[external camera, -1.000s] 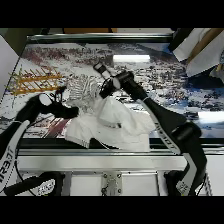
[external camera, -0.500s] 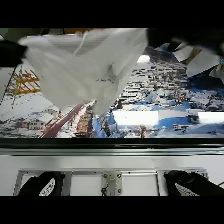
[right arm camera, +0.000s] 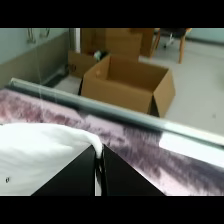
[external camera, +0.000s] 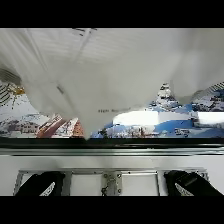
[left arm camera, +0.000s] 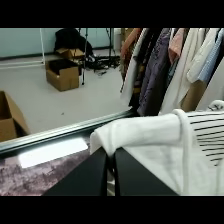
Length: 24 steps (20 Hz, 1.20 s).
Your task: Fold the clothes and pants, and hang the long-sleeved shirts on hangers.
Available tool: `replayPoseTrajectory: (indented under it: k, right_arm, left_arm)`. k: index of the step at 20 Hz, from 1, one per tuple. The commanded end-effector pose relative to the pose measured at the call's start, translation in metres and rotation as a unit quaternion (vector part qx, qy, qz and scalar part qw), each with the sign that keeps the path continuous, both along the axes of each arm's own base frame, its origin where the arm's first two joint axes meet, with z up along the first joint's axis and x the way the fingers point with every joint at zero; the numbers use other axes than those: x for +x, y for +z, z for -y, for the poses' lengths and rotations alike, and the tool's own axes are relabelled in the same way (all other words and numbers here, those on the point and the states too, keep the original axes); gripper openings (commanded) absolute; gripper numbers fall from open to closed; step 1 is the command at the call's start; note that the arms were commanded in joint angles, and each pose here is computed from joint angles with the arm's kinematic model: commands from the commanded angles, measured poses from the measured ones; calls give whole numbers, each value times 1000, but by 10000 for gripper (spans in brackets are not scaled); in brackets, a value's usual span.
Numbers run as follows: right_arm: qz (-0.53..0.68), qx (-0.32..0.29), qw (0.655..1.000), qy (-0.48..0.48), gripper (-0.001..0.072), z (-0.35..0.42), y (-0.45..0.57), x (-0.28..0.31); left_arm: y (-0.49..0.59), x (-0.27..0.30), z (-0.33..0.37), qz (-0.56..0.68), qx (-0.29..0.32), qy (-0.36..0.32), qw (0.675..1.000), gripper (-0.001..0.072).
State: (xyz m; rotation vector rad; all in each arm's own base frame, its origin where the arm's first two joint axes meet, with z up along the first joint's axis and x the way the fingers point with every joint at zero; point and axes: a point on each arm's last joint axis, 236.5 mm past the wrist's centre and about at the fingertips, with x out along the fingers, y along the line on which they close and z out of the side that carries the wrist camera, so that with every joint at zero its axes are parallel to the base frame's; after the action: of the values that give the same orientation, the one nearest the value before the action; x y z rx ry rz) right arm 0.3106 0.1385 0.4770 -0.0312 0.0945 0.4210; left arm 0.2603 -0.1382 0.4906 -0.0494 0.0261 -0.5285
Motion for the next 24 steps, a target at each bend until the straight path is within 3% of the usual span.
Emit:
replayPoseTrajectory:
  k: [1, 5, 9, 15, 20, 21, 22, 23, 24]
  right_arm:
    - [-110, -34, 993, -27, 13, 2, -62, 27]
    - [-259, -153, 952, -54, 13, 21, -177, 90]
    - [-334, -198, 920, -50, 11, 28, -255, 108]
    - [-456, -223, 860, -50, 12, 46, -407, 47]
    - [-525, -211, 822, -61, 31, 54, -488, 8]
    - [-531, -214, 818, -60, 180, 55, -490, 5]
    - [-530, -215, 818, -59, 466, 55, -487, 4]
    - [-527, -216, 820, -58, 684, 55, -481, 4]
    - [-520, -214, 825, -58, 667, 54, -471, 6]
  left_arm:
    - [-67, 63, -15, -106, 63, 74, 990, 12]
    - [-193, 135, -12, -298, 112, 80, 945, 13]
    - [-283, 150, -4, -409, 121, 60, 902, 12]
    - [-456, 38, 33, -527, 179, -9, 830, 12]
    - [-547, -33, 58, -559, 208, -37, 801, 13]
    - [-551, -38, 60, -560, 212, -41, 799, 13]
    - [-551, -40, 62, -560, 216, -45, 799, 13]
    - [-549, -40, 62, -560, 216, -45, 799, 31]
    - [-545, -39, 63, -560, 218, -46, 798, 303]
